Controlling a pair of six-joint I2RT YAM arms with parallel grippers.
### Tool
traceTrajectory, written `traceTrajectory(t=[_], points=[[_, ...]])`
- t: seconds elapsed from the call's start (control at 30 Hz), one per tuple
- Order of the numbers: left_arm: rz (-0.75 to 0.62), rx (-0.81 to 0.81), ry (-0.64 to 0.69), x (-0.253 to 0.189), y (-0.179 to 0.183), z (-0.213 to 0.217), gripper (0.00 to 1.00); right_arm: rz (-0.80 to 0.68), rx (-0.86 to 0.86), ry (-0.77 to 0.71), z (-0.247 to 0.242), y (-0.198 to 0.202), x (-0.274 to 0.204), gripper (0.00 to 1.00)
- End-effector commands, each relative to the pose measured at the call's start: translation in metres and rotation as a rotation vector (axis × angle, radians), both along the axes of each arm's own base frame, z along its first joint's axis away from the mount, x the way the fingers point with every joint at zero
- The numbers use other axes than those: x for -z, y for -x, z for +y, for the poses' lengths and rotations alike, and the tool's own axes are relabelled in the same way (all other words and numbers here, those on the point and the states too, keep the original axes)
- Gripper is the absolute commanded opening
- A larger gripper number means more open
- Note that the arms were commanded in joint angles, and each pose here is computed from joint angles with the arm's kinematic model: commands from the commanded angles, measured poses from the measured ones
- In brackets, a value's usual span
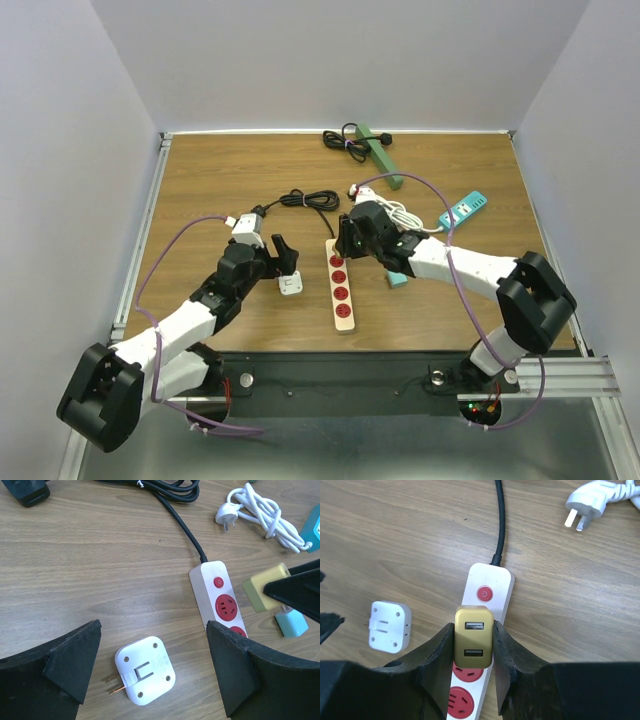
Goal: Insert the plug
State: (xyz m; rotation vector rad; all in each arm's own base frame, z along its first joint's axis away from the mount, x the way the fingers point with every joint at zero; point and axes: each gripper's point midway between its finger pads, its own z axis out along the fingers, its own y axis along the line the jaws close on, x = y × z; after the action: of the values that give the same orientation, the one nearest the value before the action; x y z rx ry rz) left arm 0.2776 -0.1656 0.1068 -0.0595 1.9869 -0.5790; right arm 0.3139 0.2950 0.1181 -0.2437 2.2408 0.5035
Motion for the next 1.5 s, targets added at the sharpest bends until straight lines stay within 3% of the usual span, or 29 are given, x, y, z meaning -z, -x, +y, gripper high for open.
traceTrajectory(t=[0.0,1.47], points=[[-0.063,0.025,0.029,-0.027,-0.009,-0.006,0.98,-0.094,0.096,-0.035,0.012,-0.019,-0.024,0.0],[-0.06,0.008,0.02,-0.024,-0.003,0.007,0.98,-0.023,0.148,0.101,0.016,-0.001,0.016,0.0]])
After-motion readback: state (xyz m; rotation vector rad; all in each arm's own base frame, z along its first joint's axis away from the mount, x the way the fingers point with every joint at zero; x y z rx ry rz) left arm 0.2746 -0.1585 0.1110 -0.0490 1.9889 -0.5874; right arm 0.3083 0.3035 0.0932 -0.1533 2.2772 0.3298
